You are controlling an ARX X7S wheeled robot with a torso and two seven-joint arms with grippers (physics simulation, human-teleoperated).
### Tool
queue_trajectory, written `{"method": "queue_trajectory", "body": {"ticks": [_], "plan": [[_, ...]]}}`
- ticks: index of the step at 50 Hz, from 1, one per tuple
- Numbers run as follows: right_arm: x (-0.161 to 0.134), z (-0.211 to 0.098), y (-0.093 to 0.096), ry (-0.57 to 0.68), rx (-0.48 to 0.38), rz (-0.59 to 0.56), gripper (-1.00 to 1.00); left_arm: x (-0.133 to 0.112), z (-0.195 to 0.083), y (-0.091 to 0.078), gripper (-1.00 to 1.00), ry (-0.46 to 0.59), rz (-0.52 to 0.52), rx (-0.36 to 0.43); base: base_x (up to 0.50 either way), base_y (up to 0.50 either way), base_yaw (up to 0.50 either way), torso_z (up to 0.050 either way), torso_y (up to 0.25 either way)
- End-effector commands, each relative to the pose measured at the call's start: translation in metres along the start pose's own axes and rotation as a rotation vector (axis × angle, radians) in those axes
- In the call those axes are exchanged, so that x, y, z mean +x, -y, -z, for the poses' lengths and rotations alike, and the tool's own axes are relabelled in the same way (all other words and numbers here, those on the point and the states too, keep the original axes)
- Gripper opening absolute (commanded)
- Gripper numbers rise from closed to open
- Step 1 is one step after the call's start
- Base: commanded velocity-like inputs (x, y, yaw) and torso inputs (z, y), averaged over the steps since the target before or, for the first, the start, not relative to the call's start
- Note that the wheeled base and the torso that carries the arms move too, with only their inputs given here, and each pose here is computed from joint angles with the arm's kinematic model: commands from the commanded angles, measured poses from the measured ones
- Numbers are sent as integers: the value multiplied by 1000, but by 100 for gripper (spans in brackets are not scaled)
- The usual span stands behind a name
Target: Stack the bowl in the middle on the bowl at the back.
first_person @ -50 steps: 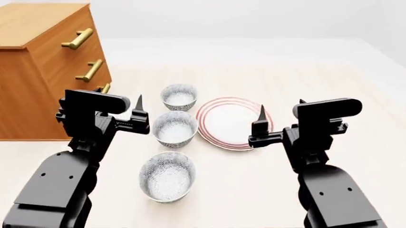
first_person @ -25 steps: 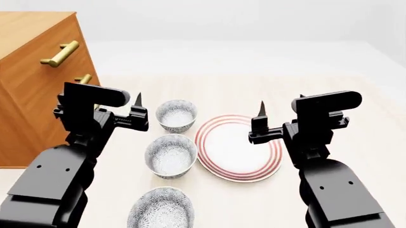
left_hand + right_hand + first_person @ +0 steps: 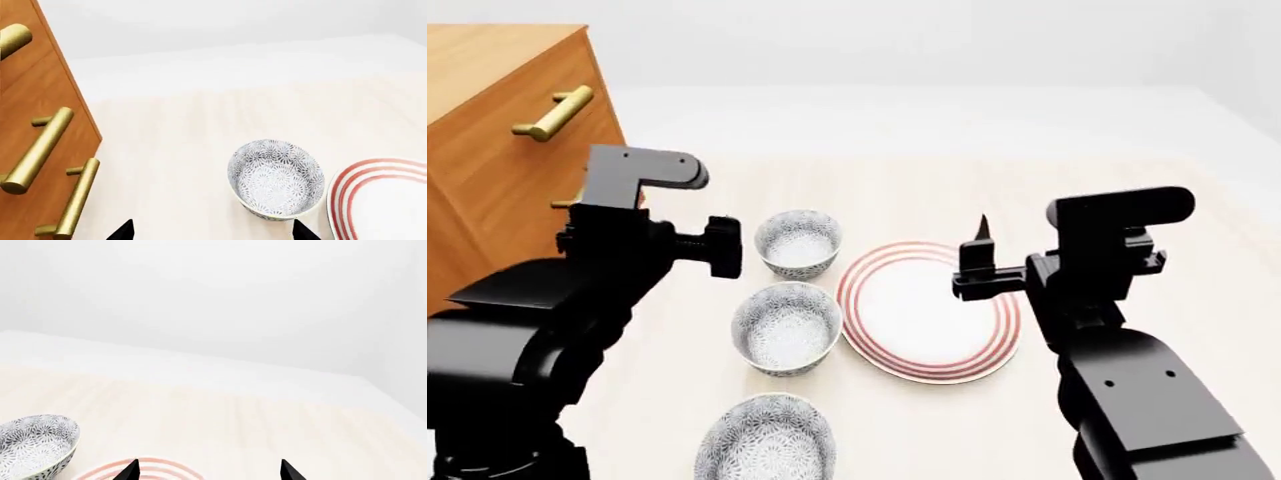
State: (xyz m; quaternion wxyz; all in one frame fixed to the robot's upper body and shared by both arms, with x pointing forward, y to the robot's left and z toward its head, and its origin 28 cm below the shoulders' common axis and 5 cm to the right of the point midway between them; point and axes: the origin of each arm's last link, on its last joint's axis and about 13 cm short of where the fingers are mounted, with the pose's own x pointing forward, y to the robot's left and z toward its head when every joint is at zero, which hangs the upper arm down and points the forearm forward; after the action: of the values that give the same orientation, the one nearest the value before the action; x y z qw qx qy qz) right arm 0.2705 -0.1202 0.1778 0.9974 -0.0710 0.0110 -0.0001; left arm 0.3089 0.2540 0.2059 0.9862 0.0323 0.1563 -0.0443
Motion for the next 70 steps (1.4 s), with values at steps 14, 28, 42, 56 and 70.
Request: {"method": "queue_trajectory", "body": {"ticks": [14, 28, 42, 56, 70], "plan": [[-3, 4, 0, -33, 38, -1, 100, -10, -6, 9, 100, -361, 57, -89, 0, 0, 0, 0, 0], [-2, 5, 1, -42, 34, 5, 100, -17, -5, 14, 100, -439, 83, -87, 0, 0, 0, 0, 0], [-5, 5, 3, -44, 31, 11, 100, -8, -2, 19, 100, -443, 83, -75, 0, 0, 0, 0, 0], [-7, 9, 6, -55, 40, 25, 100, 6, 4, 23, 100, -457, 72, -97, 0, 0, 0, 0, 0], [-7, 9, 8, -66, 31, 43, 100, 12, 14, 27, 100, -500, 79, -124, 0, 0, 0, 0, 0]]}}
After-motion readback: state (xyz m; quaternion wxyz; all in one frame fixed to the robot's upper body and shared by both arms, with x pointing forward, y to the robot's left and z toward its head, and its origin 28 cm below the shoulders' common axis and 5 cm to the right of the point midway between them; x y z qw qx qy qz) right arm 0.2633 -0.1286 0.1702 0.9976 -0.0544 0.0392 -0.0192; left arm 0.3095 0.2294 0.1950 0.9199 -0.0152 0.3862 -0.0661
